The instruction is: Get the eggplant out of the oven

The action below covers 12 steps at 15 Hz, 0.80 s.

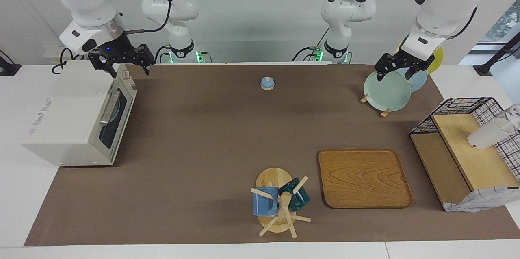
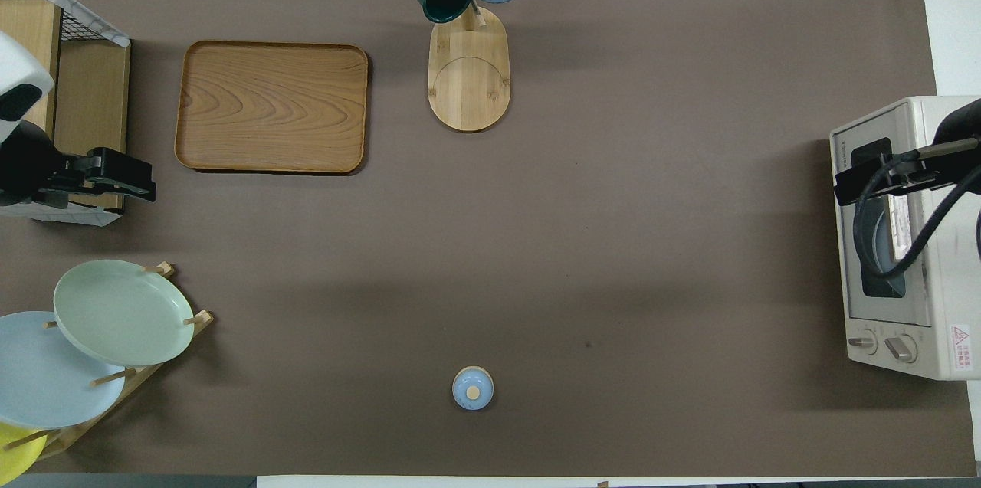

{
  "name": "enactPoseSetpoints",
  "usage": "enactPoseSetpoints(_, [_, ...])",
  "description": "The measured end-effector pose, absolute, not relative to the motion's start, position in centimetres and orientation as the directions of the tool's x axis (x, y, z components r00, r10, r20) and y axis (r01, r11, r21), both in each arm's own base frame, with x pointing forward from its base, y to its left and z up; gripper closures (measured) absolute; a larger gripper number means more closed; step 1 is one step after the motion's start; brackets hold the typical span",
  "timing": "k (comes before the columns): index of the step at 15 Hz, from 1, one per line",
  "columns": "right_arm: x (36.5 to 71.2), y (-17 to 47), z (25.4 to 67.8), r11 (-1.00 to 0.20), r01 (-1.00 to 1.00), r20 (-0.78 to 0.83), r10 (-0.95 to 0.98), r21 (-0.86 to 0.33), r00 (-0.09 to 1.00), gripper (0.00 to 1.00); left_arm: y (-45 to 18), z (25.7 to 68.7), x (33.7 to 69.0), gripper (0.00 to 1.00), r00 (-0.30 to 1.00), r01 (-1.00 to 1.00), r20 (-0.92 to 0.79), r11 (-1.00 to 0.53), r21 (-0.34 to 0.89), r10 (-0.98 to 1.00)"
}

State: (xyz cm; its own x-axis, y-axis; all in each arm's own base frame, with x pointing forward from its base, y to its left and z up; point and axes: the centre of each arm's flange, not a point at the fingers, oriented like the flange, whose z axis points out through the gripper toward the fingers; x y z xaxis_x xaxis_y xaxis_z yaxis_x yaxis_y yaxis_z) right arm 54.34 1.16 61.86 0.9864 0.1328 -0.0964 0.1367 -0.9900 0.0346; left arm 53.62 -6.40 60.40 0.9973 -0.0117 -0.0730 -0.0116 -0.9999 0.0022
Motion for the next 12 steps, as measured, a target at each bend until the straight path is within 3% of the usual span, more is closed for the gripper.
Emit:
enactPoseSetpoints(7, [54.4,1.2,61.9,-0.993,0.111,-0.09,0.108,0.038,0.99,0.0,-6.4,60.4,53.6,0.0,0.997,-0.012,-0.073,-1.0,0.002,-0.012])
enactPoseSetpoints(9, [54.4,1.7,61.9,-0.991,0.129,-0.084,0.125,0.037,0.989,0.15,-6.4,60.4,53.6,0.0,0.997,-0.012,-0.073,-1.0,0.002,-0.012])
enactPoseSetpoints(10, [54.6,2.0,61.5,-0.99,0.135,-0.079,0.132,0.038,0.988,0.32,-6.4,60.4,53.6,0.0,0.997,-0.012,-0.073,-1.0,0.002,-0.012])
enactPoseSetpoints(12, [54.9,1.8,59.7,-0.99,0.133,-0.045,0.131,0.047,0.99,0.53,-6.4,60.4,53.6,0.0,0.997,-0.012,-0.073,-1.0,0.002,-0.012])
